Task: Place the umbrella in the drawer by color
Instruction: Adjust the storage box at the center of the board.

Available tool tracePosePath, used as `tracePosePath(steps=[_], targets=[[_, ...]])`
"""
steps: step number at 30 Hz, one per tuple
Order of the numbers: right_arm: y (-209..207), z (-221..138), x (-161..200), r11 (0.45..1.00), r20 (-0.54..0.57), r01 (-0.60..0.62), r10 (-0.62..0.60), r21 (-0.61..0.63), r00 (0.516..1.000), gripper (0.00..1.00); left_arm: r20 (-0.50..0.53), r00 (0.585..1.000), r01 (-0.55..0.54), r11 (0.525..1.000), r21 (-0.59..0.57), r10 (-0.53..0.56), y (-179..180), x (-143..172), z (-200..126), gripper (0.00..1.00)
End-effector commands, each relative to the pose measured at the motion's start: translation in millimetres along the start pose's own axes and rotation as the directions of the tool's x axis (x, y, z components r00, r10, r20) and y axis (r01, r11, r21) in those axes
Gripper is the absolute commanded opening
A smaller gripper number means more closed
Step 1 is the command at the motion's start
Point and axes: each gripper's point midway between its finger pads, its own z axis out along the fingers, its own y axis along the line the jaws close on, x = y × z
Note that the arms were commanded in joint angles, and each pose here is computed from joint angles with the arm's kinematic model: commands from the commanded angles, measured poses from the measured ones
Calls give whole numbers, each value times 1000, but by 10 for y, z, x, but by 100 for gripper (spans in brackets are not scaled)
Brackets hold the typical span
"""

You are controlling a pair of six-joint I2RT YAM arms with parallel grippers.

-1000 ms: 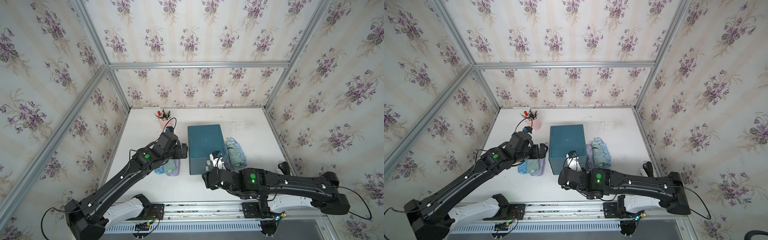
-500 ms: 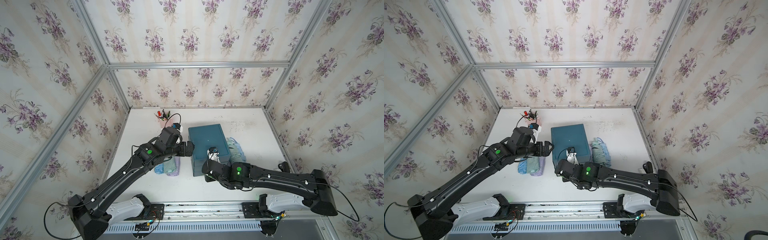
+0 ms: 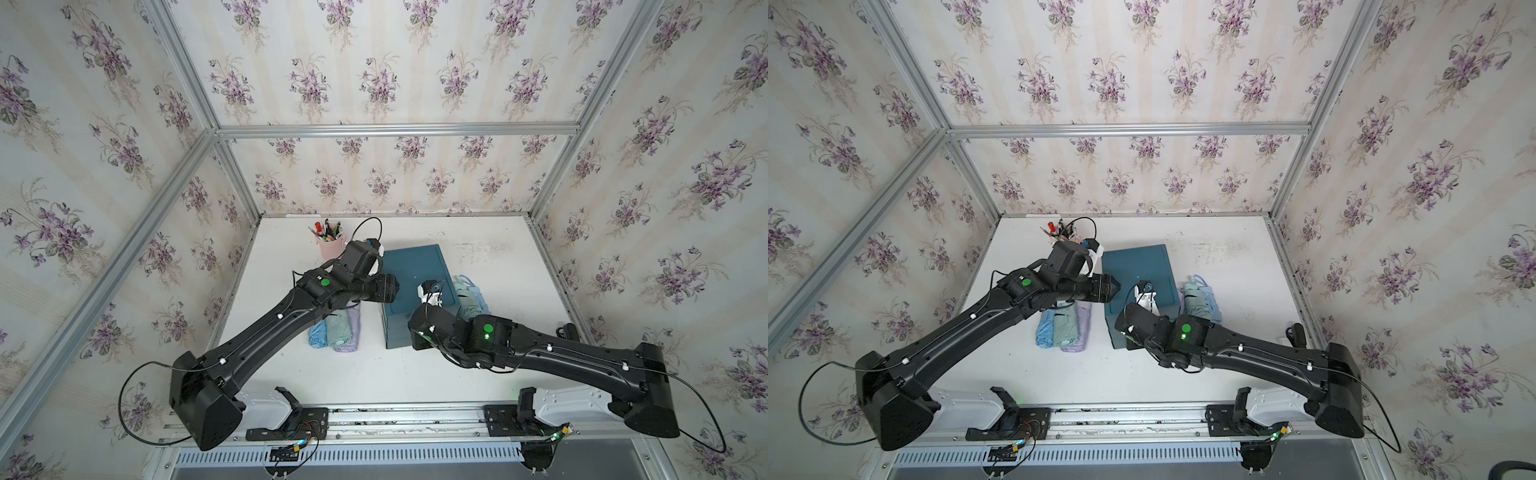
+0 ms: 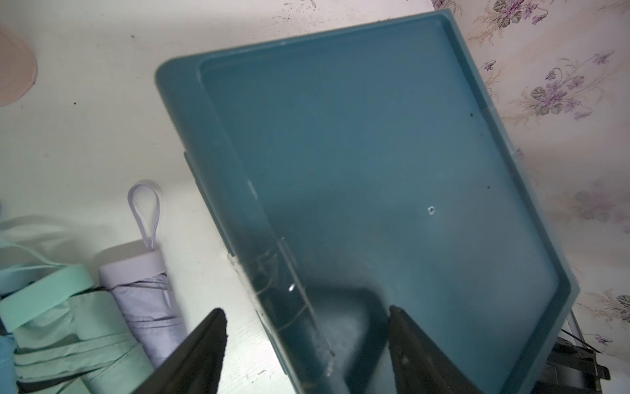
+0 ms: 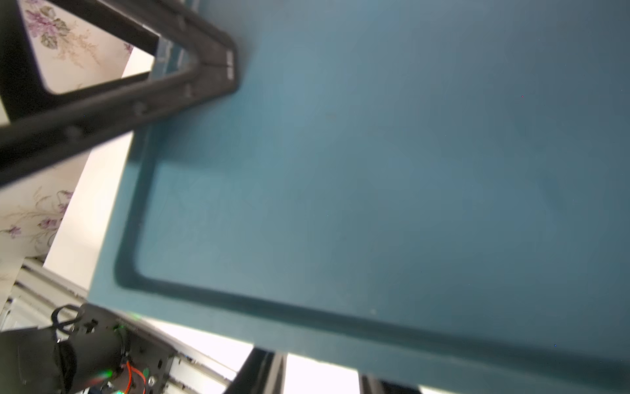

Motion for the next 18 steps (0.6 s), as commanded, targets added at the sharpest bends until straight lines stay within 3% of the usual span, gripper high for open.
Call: tracePosePath(steps=[1,6,12,18], targets=[[64,54,-240,1000,52,12,-12,1,999,31,-19,997,-77,994,-78,76,113,-40,50,69],[77,260,-452,1000,40,-1,1,6,999,26,-39,991,-130,977,-171,125,253,-235,272,66],[92,421,-606,1000,37,-12,12,-1,999,25,-27,986,-167,968,-188,165,339,-426,442,64],[-159,392,-712,997,49,-69,67,45,997,36,-31,991,-130,973,-192,127,386,-342,378,68]])
